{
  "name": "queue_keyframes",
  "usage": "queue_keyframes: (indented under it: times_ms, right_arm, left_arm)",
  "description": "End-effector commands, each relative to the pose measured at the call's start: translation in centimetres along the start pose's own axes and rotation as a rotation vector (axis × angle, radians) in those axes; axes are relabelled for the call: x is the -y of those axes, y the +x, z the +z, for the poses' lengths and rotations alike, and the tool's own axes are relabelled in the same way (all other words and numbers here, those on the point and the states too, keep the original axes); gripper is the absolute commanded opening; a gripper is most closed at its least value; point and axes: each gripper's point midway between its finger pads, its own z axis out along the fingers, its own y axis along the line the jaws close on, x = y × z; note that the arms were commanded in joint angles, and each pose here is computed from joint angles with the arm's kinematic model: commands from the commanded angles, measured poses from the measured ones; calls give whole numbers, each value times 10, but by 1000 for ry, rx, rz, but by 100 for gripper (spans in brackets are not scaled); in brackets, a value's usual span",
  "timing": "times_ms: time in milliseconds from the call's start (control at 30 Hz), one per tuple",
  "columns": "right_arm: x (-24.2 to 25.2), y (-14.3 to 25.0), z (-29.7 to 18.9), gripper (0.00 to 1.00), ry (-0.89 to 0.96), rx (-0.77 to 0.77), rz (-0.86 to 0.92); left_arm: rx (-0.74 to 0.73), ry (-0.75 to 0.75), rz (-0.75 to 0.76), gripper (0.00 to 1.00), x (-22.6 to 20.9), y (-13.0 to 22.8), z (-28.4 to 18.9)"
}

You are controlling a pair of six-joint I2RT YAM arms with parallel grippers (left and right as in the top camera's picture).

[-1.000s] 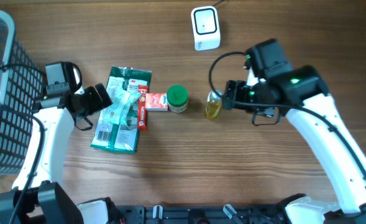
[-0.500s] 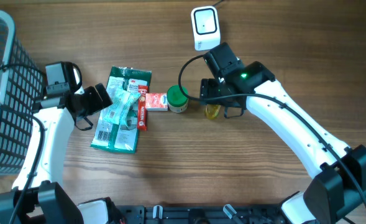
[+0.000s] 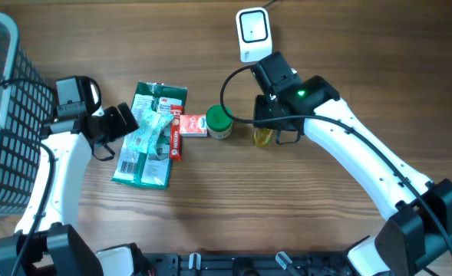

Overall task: Scan the item barcode
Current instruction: 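Reach right gripper to the yellow oil bottle and grasp it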

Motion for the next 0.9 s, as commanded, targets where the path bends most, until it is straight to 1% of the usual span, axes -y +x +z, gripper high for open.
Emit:
queue_keyframes:
  times_ms: [0,67,100,167,233,267,367,467,533,667,700,733,767,833,867]
  right_arm:
    - [2,-3,-3,47,16,11,-2]
    - [3,-1,-3,46,22,6,-11]
    - [3,-2,-4,44,23,8,-36]
    - [3,-3,-5,37,19,13,-87]
    - [1,-6,-9,34,12,24,-136]
    - [-1,-8,-11,30,8,31,-165]
    - [-8,-11,-21,29,-31,45,-273]
    - [-18,0,-25,30,-107,7,-413]
    - [-16,6,-25,30,-110,-20,-449]
    - [-14,9,-25,30,-104,-34,-450]
    - [-14,9,-25,38,-104,-33,-450]
    - [-15,9,-25,65,-106,-31,-450]
    - [-15,8,-25,79,-106,-29,-449]
    - [-15,8,-25,96,-107,-27,-446]
    - [-16,7,-25,100,-108,-25,-434]
  left_arm:
    - [-11,6,23,100,2,3,2]
    - [-11,6,23,100,2,3,2]
    - [-11,6,23,100,2,3,2]
    - [-11,6,23,100,2,3,2]
    - [-11,6,23,100,2,3,2]
    - [-11,6,23,100,2,3,2]
    - [-11,6,23,100,2,3,2]
    - [-11,6,23,100,2,3,2]
    - [-11,6,23,100,2,3,2]
    - [-11,6,23,100,2,3,2]
    - [-11,6,23,100,2,3,2]
    - [-11,6,23,100,2,3,2]
    - [-11,6,23,100,2,3,2]
    - [-11,6,23,100,2,3,2]
    - [-11,6,23,100,2,3,2]
